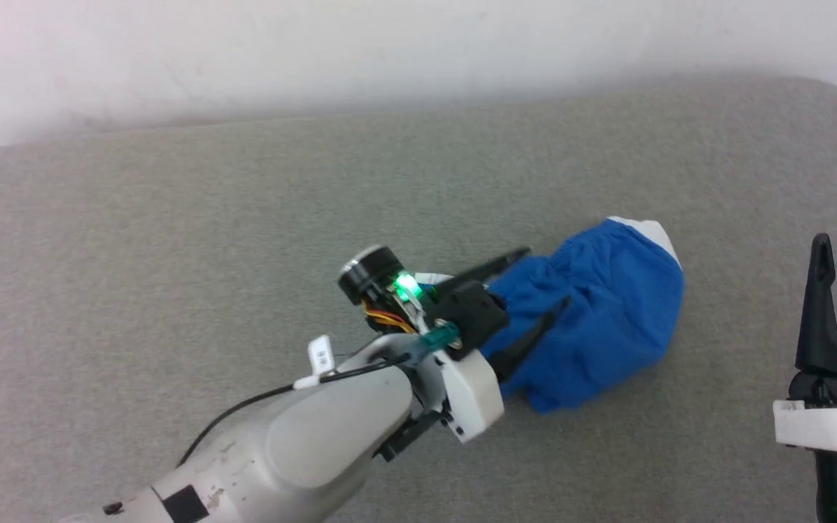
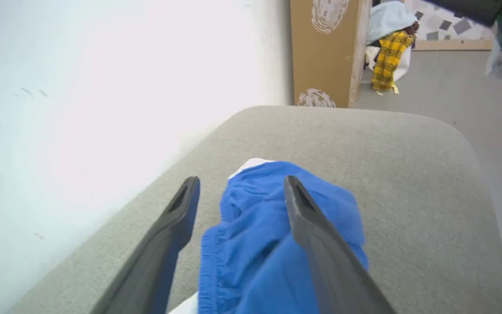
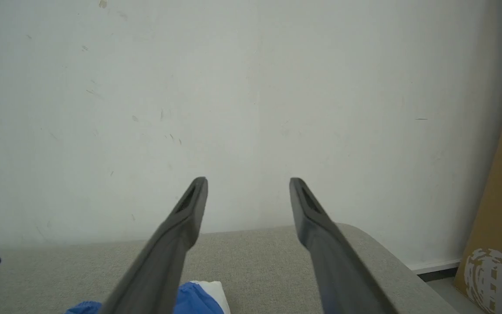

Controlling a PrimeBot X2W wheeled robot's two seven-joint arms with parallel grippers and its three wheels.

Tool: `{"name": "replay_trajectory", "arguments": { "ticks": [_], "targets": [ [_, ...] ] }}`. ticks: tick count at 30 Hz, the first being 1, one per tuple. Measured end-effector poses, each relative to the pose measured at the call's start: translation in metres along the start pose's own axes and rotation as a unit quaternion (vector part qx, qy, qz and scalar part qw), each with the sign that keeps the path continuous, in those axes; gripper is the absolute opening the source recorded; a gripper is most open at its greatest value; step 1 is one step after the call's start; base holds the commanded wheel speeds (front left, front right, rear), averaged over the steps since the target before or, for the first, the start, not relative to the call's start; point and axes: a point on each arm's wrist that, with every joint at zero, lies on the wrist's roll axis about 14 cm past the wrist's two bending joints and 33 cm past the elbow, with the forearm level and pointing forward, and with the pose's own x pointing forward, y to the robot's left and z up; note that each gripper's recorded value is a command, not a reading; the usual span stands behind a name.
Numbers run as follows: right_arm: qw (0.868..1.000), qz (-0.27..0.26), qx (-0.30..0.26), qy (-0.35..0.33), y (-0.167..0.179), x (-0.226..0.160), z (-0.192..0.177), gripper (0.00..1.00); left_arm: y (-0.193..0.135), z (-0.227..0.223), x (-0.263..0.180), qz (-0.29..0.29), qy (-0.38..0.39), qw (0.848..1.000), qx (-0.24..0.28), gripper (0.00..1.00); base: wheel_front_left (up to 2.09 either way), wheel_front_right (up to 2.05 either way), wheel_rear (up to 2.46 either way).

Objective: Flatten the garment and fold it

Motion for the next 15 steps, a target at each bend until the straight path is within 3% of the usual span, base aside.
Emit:
{"name": "replay_trajectory", "arguments": {
  "ticks": [4,7,15],
  "targets": [
    [1.0,0.014,0.007,-0.006,0.01,0.001,0.003,1.0,0.038,0.025,-0.022,0.104,-0.053,0.993,0.013,1.0,0.0,0.0,0.0],
    [1.0,0.026,0.012,-0.01,0.018,0.003,0.005,1.0,0.07,0.031,-0.049,0.196,-0.067,0.978,0.025,1.0,0.0,0.0,0.0],
    [0.999,0.045,0.018,-0.015,0.032,0.007,0.007,1.0,0.124,0.069,-0.139,0.406,-0.134,0.901,0.07,1.0,0.0,0.0,0.0]
  ]
}}
